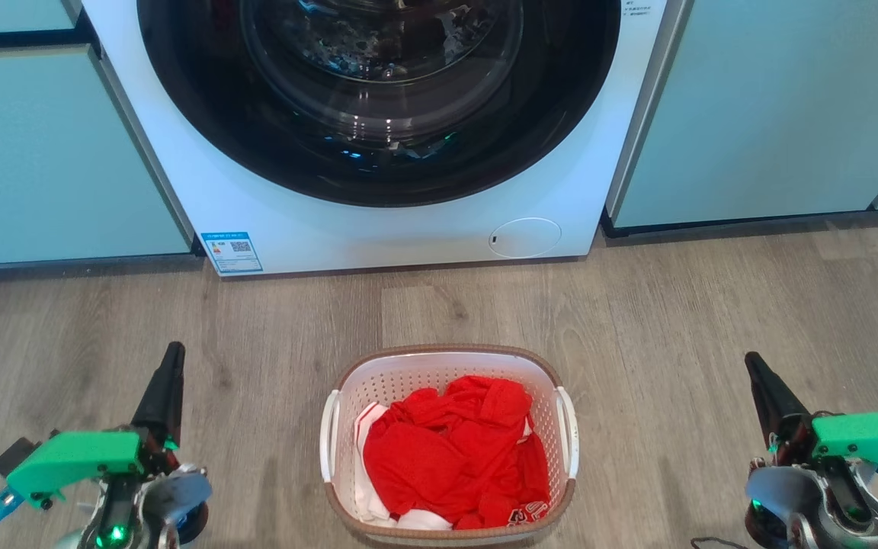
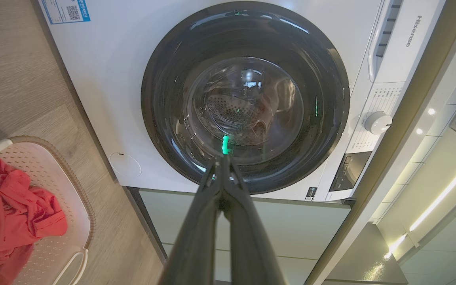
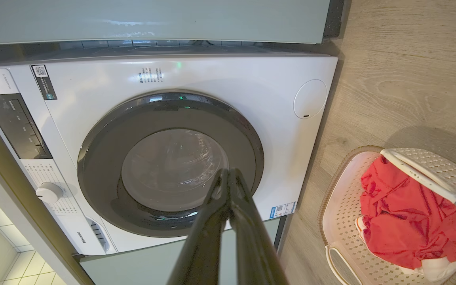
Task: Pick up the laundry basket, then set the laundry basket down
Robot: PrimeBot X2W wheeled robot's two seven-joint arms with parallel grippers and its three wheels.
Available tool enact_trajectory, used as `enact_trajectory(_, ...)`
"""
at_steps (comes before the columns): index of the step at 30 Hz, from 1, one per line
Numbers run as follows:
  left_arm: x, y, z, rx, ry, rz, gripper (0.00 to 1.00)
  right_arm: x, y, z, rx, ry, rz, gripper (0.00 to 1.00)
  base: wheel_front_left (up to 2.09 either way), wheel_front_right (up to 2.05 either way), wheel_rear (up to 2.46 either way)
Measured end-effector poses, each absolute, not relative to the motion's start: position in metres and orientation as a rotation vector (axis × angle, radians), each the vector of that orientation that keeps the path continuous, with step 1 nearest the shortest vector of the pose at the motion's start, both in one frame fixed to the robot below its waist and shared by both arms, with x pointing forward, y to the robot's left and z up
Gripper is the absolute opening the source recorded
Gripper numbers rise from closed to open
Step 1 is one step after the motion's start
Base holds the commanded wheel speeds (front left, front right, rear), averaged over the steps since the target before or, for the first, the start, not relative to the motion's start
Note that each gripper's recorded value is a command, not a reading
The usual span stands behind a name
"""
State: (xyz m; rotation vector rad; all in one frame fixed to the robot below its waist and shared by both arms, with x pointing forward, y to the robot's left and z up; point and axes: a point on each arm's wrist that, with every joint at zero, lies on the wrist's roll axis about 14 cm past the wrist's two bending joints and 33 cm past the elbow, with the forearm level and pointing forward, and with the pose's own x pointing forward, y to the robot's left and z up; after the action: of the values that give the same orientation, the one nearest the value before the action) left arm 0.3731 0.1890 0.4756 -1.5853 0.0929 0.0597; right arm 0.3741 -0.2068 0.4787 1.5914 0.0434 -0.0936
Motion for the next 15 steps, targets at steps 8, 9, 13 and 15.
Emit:
enact_trajectory(8,0.3731,0.1890,0.4756,-1.585,0.093,0.060,0.00,0.3741,-0.2068,0.4787,1.591,0.044,-0.094,0.00,0.00,0.00,0.00)
enact_trajectory(9,0.3731,0.1890,0.4756,-1.585,0.093,0.060,0.00,0.3741,-0.2068,0.4787,1.591,0.043,-0.094,0.00,0.00,0.00,0.00)
enact_trajectory(13,0.3731,0.1890,0.4756,-1.585,0.093,0.060,0.00,0.3741,-0.2068,0.4787,1.591,0.043,-0.094,0.00,0.00,0.00,0.00)
enact_trajectory(15,0.3731,0.1890,0.4756,-1.585,0.093,0.060,0.00,0.3741,-0.2068,0.4786,1.591,0.044,-0.094,0.00,0.00,0.00,0.00)
